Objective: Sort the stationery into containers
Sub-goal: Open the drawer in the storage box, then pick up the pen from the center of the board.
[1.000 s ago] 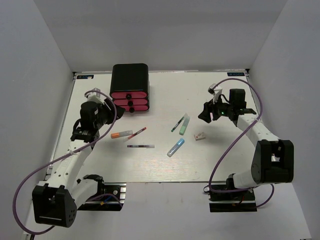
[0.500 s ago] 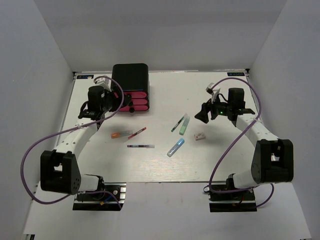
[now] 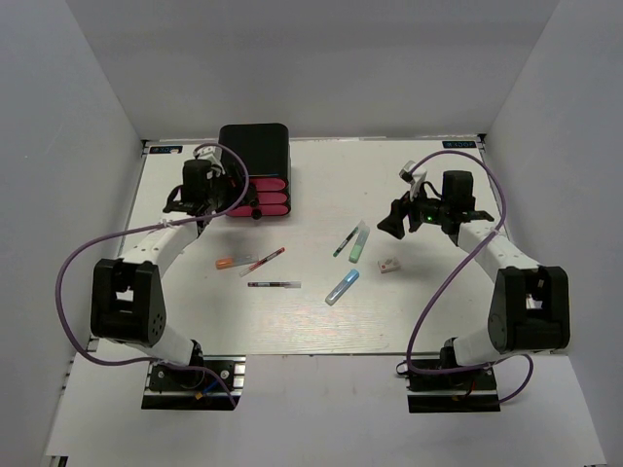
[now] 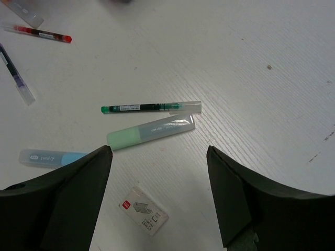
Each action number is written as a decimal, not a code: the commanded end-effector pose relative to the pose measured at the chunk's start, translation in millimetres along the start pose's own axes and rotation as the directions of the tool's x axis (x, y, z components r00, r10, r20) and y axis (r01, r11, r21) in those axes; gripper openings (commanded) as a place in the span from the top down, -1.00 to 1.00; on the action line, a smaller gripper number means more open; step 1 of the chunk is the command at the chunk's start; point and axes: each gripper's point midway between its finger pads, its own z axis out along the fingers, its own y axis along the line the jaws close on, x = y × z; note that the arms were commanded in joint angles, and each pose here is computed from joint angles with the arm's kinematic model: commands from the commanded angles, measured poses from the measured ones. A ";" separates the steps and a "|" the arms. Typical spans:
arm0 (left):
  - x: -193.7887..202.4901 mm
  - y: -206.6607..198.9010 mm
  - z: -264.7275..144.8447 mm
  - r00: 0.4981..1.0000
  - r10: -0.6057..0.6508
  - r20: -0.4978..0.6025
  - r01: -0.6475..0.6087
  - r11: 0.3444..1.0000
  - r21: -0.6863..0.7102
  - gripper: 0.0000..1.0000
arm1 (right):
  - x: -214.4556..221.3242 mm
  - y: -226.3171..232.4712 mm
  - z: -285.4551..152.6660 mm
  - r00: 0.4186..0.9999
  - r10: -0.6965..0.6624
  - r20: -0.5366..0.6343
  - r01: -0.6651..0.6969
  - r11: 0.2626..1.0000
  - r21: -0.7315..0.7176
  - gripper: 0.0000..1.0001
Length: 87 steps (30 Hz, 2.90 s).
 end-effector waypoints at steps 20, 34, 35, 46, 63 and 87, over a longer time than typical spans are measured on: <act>-35.6 -22.5 13.1 0.996 -0.005 0.088 0.000 0.999 0.054 0.54 | -6.5 13.8 10.6 0.997 -0.050 0.051 0.054 0.995 -0.086 -0.57; 21.8 -19.7 -36.1 1.000 -0.021 0.020 0.019 0.997 0.074 0.71 | 16.9 70.6 14.2 0.902 -0.405 0.151 0.431 0.823 -0.370 -0.76; 21.0 -18.3 -35.9 0.999 -0.021 0.024 0.019 0.998 0.066 0.59 | 25.6 80.1 11.4 0.913 -0.384 0.136 0.404 0.815 -0.416 -0.76; 27.4 -17.7 -57.8 1.000 0.018 0.014 -0.018 0.998 0.058 -0.79 | 58.5 133.2 40.5 0.736 -0.622 0.266 0.607 0.435 -0.665 -0.58; 73.6 18.4 -130.1 0.998 -0.032 0.048 0.036 0.997 -0.075 -0.85 | 119.3 152.8 65.4 0.586 -0.793 0.168 0.537 0.224 -0.814 -0.27; 112.4 59.6 -112.8 0.831 -0.537 0.146 0.556 0.790 -0.257 -0.85 | -120.1 172.2 121.1 0.761 -0.610 0.220 0.638 0.644 -0.422 1.00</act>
